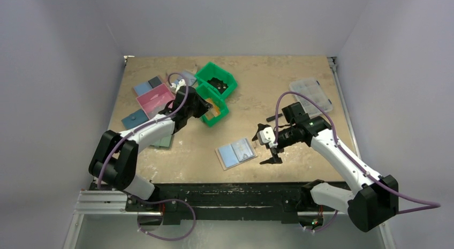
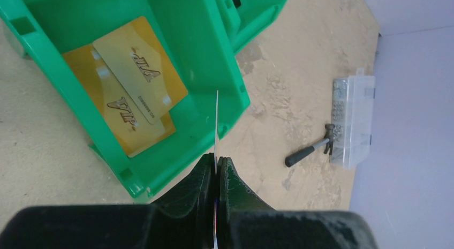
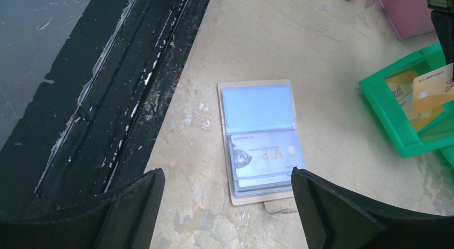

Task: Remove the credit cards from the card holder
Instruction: Place the credit card in the storage box.

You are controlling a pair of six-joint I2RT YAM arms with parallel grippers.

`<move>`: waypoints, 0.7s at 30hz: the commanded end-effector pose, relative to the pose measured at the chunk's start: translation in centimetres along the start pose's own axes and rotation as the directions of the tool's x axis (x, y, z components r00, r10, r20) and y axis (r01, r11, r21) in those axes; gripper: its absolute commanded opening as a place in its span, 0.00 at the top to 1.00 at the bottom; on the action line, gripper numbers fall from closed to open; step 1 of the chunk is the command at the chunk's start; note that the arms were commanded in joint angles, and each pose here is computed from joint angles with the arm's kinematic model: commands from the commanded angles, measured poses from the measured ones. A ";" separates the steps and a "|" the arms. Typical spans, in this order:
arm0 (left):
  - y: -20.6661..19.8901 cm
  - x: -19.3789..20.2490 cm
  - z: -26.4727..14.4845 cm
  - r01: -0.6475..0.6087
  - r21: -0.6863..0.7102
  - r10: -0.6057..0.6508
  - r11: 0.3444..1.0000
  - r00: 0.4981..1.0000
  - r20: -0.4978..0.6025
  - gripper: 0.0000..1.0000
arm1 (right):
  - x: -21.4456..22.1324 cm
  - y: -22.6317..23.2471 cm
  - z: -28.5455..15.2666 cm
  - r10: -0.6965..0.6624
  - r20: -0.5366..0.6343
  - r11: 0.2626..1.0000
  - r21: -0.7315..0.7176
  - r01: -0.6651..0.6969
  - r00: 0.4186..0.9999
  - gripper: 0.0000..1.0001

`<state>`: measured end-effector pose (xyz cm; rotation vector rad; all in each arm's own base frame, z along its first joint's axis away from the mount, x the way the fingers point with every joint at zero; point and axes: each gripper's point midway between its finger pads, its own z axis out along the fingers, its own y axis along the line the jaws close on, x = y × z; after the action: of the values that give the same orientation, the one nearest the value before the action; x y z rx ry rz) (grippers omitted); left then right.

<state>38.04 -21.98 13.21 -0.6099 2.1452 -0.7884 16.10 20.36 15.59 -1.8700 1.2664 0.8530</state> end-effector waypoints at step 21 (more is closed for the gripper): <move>3.0 -4.5 5.0 -0.080 -0.325 0.072 0.942 0.997 -0.037 0.80 | -0.1 0.5 0.0 0.016 0.008 1.000 -0.018 -0.016 1.000 0.01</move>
<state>43.16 -20.03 8.07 -0.7204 2.3268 -0.5071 15.89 20.27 15.50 -1.8721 1.2752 0.8616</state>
